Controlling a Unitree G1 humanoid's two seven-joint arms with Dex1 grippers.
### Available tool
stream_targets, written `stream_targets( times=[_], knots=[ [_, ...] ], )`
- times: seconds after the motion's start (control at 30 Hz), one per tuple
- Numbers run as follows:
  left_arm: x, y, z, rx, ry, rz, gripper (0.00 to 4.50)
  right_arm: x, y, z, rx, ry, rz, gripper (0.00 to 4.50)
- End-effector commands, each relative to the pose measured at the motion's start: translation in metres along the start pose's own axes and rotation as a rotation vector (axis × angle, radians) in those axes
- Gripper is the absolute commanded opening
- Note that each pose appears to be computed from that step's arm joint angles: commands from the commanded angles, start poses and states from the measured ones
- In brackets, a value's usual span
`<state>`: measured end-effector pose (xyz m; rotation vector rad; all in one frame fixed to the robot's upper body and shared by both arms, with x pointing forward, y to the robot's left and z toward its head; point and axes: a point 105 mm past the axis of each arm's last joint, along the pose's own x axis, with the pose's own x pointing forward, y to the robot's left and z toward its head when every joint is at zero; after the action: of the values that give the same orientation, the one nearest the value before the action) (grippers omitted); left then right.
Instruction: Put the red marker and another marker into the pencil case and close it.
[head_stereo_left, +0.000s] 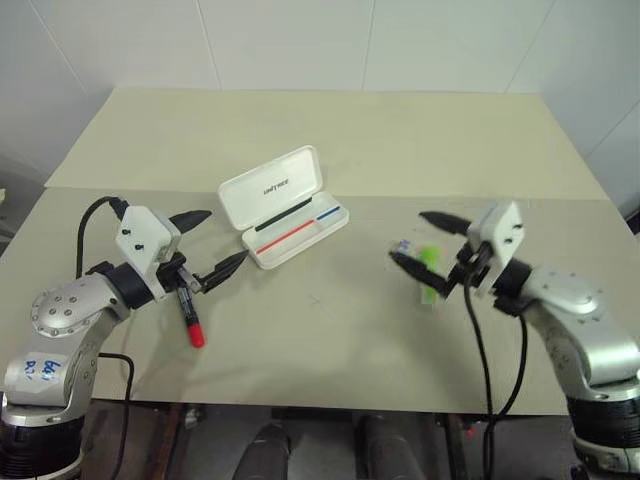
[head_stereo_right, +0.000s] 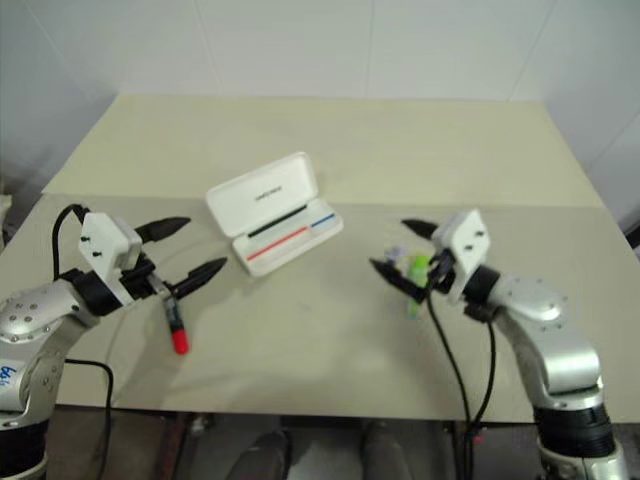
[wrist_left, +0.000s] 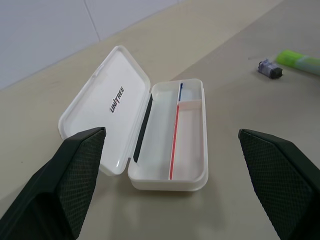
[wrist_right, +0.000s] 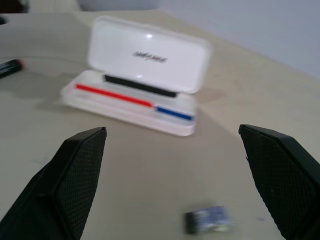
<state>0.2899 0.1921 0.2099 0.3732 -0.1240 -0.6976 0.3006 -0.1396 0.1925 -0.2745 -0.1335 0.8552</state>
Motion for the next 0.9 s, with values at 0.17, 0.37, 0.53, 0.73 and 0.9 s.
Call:
stream_targets(
  times=[0.17,0.37,0.53,0.73,0.9],
  knots=[
    [0.015,-0.029,-0.020,0.035,0.068,-0.183,4.47,-0.009,0.006,0.024,0.022,-0.044,-0.076,4.48],
    [0.040,-0.034,-0.031,0.018,0.055,-0.250,4.05,-0.022,0.011,0.031,-0.007,-0.019,-0.082,4.50],
    [0.056,-0.042,-0.034,0.044,0.082,-0.292,3.23,-0.031,0.023,0.032,-0.019,0.013,-0.021,4.50],
    [0.075,-0.042,-0.040,0.069,0.165,-0.277,3.23,-0.035,0.022,0.029,-0.030,0.037,-0.027,4.50],
    [0.088,-0.039,-0.040,0.053,0.210,-0.223,3.23,-0.033,0.021,0.037,-0.032,0.006,-0.064,4.50]
  ],
)
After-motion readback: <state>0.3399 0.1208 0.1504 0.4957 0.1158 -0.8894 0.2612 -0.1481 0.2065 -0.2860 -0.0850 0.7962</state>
